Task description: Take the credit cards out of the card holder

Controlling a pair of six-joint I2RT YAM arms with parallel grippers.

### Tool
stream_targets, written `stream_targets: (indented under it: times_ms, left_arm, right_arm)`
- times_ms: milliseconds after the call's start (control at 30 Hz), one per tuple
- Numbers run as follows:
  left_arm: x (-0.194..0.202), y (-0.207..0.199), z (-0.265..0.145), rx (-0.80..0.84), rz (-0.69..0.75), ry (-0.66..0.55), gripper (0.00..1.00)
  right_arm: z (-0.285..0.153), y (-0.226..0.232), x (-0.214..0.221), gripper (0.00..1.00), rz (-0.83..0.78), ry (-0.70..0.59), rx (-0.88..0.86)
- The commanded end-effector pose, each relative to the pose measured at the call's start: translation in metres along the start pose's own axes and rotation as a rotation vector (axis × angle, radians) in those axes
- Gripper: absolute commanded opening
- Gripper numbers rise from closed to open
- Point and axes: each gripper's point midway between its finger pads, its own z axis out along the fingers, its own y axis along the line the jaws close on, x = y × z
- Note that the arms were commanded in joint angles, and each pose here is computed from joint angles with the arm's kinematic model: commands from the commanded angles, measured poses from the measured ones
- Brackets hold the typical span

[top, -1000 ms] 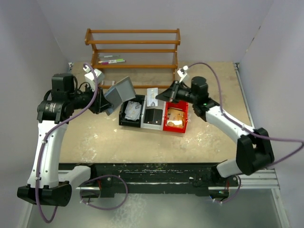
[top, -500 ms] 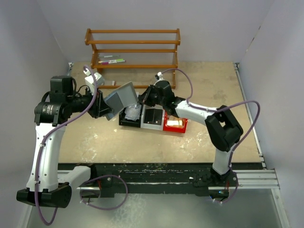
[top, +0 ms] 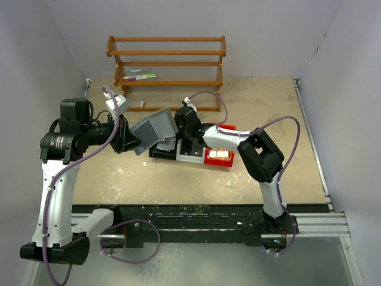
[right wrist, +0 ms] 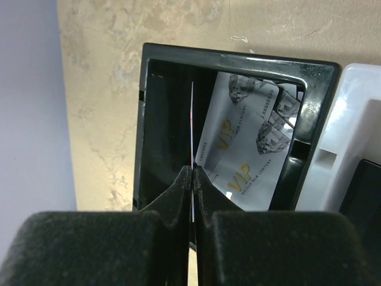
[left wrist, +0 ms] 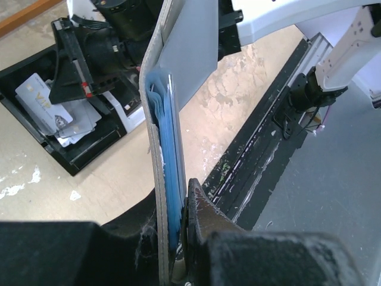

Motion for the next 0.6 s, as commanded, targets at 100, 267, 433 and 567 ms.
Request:
stream_targets:
  times_ms: [100,267,433,567]
  left_arm:
    - [-0.013,-0.022,-0.009,0.076,0.093,-0.053,0.0]
    - [-0.014,-0.025,-0.009,0.095,0.09,-0.057,0.0]
    - [-0.016,-0.029,-0.008,0.12,0.084,-0.064,0.0]
    - [-0.018,-0.034,-0.009,0.154,0.081,-0.069,0.0]
  right_arm:
    - [-0.01,0.022,-0.022,0.23,-0.053,-0.06,-0.001]
    - [-0.03,0.025,-0.026,0.31,-0.074,-0.052,0.023]
    - [-0.078,0.051,-0.045,0.46,-0.124,-0.083,-0.048]
    - [-0.141,0.081,-0.076,0.67,-0.244,-0.156,-0.162]
